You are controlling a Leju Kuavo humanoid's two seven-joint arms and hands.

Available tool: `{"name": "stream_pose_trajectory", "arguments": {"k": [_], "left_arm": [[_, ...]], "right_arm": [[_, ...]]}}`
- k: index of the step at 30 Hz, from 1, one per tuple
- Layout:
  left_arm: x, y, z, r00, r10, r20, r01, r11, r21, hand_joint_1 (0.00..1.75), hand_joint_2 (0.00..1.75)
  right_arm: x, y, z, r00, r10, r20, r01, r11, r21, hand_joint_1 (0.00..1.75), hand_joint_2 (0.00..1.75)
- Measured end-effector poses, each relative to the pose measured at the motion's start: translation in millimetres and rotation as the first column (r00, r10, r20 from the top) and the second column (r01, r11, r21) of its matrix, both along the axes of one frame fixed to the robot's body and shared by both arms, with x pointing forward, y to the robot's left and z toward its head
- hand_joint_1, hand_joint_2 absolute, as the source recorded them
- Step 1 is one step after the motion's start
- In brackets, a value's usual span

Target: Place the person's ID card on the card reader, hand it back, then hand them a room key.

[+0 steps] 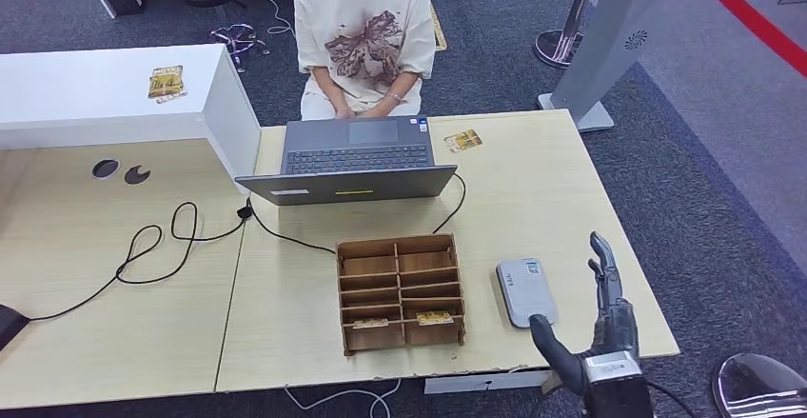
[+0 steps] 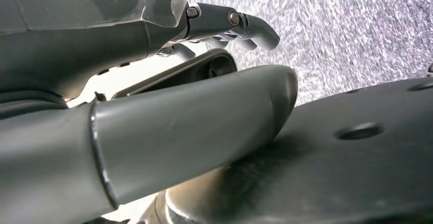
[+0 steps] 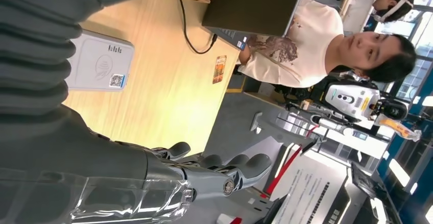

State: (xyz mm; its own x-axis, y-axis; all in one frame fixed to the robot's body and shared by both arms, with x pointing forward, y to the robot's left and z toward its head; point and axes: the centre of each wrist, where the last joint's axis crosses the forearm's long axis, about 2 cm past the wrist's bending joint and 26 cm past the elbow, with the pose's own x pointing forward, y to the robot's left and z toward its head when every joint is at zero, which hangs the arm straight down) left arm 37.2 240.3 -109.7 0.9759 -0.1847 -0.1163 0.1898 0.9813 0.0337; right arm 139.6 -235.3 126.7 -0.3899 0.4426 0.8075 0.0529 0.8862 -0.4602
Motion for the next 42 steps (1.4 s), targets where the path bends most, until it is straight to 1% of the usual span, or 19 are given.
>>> {"name": "stream_pose_trajectory", "arguments": {"k": [5, 10, 16, 19, 23, 25, 29, 34, 42], "left_arm": [[0.8, 0.7, 0.0, 1.000, -0.013, -0.003, 0.013, 1.000, -0.002, 0.00, 0.00], [1.3, 0.9, 0.0, 1.000, -0.019, -0.003, 0.019, 1.000, -0.006, 0.00, 0.00], [2.1, 1.3, 0.1, 0.996, -0.084, -0.015, 0.084, 0.996, -0.003, 0.00, 0.00], [2.2, 1.7, 0.0, 0.996, -0.089, -0.018, 0.089, 0.996, -0.001, 0.00, 0.00], [2.2, 2.1, 0.0, 0.997, -0.080, -0.019, 0.080, 0.997, -0.002, 0.00, 0.00], [2.1, 2.3, 0.0, 0.997, -0.078, -0.019, 0.078, 0.997, -0.002, 0.00, 0.00], [1.7, 2.4, -0.1, 0.996, -0.089, -0.019, 0.089, 0.996, -0.002, 0.00, 0.00], [1.3, 2.6, -0.2, 0.995, -0.100, -0.023, 0.100, 0.995, -0.006, 0.00, 0.00], [3.0, 2.0, 0.0, 0.996, -0.064, -0.058, 0.061, 0.997, -0.045, 0.00, 0.00]], "right_arm": [[-1.0, -0.3, -0.3, 1.000, -0.004, 0.010, 0.004, 0.999, -0.035, 0.00, 1.75], [-2.0, 0.6, 2.8, 0.998, 0.016, 0.068, -0.012, 0.998, -0.057, 0.00, 1.75], [-3.0, 6.7, 9.1, 0.993, 0.003, 0.115, 0.016, 0.986, -0.165, 0.00, 1.75], [-4.7, 10.5, 10.8, 0.993, -0.009, 0.118, 0.036, 0.973, -0.227, 0.00, 1.75], [-9.2, 15.7, 11.0, 0.993, -0.033, 0.111, 0.068, 0.942, -0.329, 0.00, 1.75], [-12.6, 18.9, 10.1, 0.993, -0.027, 0.114, 0.069, 0.923, -0.378, 0.00, 1.75], [-18.7, 25.9, 9.0, 0.991, -0.001, 0.131, 0.057, 0.903, -0.427, 0.00, 1.75], [-24.6, 33.7, 9.0, 0.988, 0.010, 0.157, 0.074, 0.850, -0.522, 0.00, 1.75], [-28.5, 48.6, 9.3, 0.976, 0.036, 0.213, 0.104, 0.788, -0.607, 0.00, 1.75]]}}
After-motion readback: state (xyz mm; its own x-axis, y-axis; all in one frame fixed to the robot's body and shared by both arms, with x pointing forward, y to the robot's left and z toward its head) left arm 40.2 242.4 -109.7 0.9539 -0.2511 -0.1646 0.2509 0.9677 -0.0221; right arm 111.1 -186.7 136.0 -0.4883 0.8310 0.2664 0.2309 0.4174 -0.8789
